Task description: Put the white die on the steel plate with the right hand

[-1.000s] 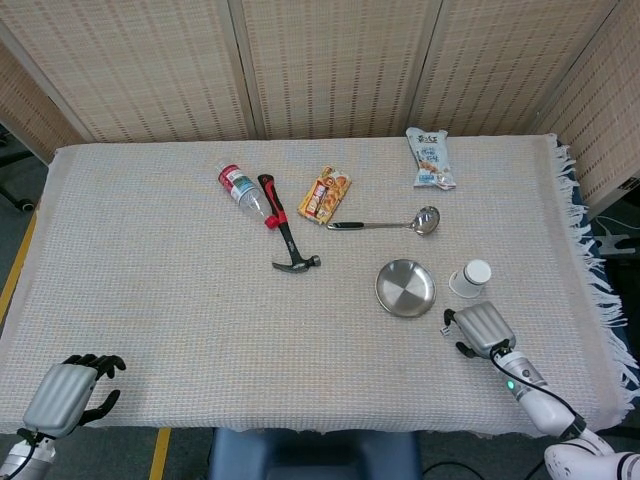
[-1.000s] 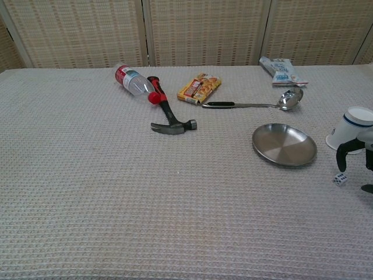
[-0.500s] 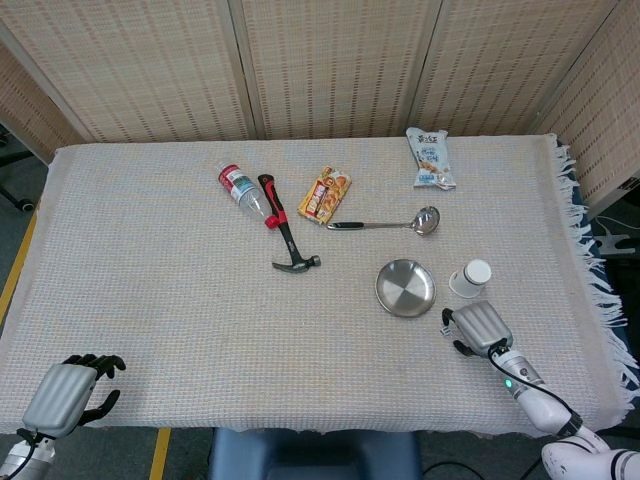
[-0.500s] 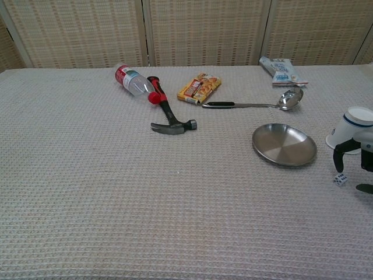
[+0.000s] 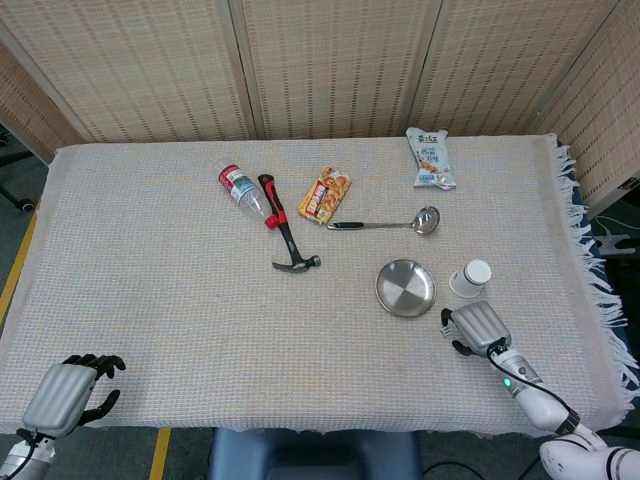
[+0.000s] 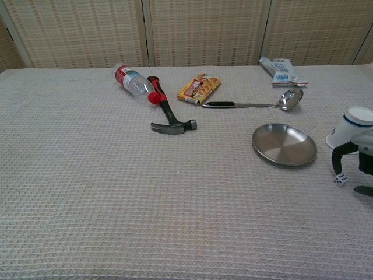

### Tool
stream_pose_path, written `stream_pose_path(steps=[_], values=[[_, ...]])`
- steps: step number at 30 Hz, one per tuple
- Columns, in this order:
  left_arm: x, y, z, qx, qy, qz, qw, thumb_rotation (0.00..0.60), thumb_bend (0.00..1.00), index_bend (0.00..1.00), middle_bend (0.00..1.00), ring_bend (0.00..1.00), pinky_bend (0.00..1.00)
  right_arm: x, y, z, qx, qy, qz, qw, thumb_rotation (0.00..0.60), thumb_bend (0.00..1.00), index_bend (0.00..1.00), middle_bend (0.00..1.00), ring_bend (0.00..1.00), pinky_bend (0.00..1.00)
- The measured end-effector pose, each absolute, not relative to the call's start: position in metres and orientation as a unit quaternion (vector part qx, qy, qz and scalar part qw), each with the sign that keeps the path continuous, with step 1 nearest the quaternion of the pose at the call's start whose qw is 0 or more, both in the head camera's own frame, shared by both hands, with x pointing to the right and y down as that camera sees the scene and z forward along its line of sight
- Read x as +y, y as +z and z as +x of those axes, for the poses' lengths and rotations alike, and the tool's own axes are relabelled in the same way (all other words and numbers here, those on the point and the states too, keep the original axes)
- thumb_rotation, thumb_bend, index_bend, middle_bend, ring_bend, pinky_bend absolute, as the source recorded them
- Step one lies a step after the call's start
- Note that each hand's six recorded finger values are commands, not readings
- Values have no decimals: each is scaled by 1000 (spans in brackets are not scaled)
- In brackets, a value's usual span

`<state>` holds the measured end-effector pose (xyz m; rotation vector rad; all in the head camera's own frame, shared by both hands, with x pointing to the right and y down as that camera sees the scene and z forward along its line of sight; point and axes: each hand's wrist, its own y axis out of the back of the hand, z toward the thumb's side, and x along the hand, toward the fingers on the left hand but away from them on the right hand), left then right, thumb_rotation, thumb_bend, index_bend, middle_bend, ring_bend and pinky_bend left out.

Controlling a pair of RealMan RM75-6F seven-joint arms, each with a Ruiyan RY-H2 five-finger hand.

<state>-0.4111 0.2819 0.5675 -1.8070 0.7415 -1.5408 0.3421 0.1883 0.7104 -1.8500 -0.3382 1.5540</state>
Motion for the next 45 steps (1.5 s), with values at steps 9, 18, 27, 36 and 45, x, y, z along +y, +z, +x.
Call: stream_pose_path(steps=[9,18,27,36,45], values=[[282,568,-411,281,-587,-688,321,600,335,404,474,417,437,186,711,341,-138,594,-714,342,600,194,478,986,870,1000],[282,568,-411,281,-588,-688,320,600,336,404,474,427,438,186,713,345,-140,599,-711,340,600,194,537,986,872,1000],[282,568,-411,281,-587,-688,320,600,335,404,475,427,438,187,715,346,-137,602,-710,340,600,194,498,986,872,1000],[282,568,-411,281,-587,-689,320,600,335,404,474,427,438,189,717,344,-136,599,-714,335,600,194,458,986,872,1000],[282,568,-411,281,-586,-689,321,600,336,404,474,427,438,189,719,343,-145,595,-719,329,600,194,477,990,880,1000]])
